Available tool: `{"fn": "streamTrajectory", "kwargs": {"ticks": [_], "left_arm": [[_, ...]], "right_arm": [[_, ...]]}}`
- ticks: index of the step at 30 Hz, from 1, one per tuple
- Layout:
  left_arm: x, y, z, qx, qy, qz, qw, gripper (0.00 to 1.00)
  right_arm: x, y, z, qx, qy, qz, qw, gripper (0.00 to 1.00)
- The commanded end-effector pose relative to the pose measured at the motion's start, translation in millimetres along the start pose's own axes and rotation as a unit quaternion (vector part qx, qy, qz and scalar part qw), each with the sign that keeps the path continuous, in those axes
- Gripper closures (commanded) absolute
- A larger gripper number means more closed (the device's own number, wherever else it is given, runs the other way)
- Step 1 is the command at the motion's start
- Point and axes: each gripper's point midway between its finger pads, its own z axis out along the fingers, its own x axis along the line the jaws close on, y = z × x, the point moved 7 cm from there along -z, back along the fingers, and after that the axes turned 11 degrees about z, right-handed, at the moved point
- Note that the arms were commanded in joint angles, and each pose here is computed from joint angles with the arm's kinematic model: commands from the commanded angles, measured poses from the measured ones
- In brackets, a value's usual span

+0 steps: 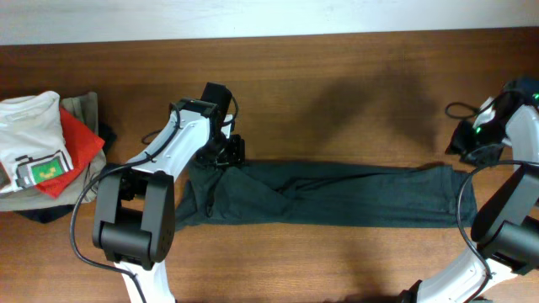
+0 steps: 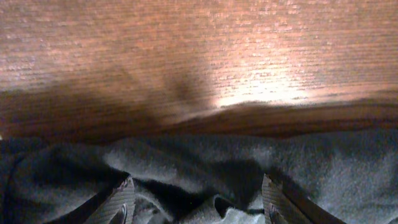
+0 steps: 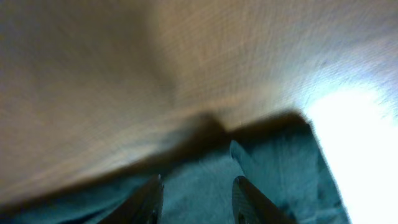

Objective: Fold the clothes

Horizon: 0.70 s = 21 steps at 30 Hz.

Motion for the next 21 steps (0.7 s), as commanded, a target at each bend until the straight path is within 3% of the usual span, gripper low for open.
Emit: {"fn": "streamTrajectory", "kwargs": {"ticks": [1, 7, 8, 9, 14, 17, 18, 21], "left_arm": [[-2, -1, -4, -0.003, -0.006, -0.004, 1.0, 0.35], [-1, -2, -4, -0.001, -0.006, -0.005, 1.0, 0.35], [-1, -2, -4, -0.001, -0.006, -0.005, 1.0, 0.35], [-1, -2, -4, -0.001, -0.006, -0.005, 1.0, 0.35], [-1, -2, -4, 0.001, -0.005, -0.005, 1.0, 0.35], [-1, -2, -4, 0.001, -0.005, -0.005, 1.0, 0.35], [-1, -2, -4, 0.001, -0.005, -0.005, 1.0, 0.35], [-1, -2, -4, 0.001, -0.006, -0.005, 1.0, 0.35]], "right_arm": [[-8, -15, 26, 0.014, -0.012, 0.003, 1.0, 0.6], [-12, -19, 46, 0.006, -0.01, 0.014, 1.0, 0.61], [-12, -20, 47, 0.007, -0.011, 0.014, 1.0, 0.71], [-12, -20, 49, 0.011, -0.011, 0.015, 1.0, 0.96], [-11, -19, 44, 0.01, -0.009, 0.019, 1.0, 0.96], [-3, -7, 7, 0.002, -0.009, 0.018, 1.0, 0.96], [-4, -8, 6, 0.005, -0.011, 0.038, 0.999, 0.8], [-13, -8, 19, 0.001, -0.049, 0.077, 0.996, 0.71]]}}
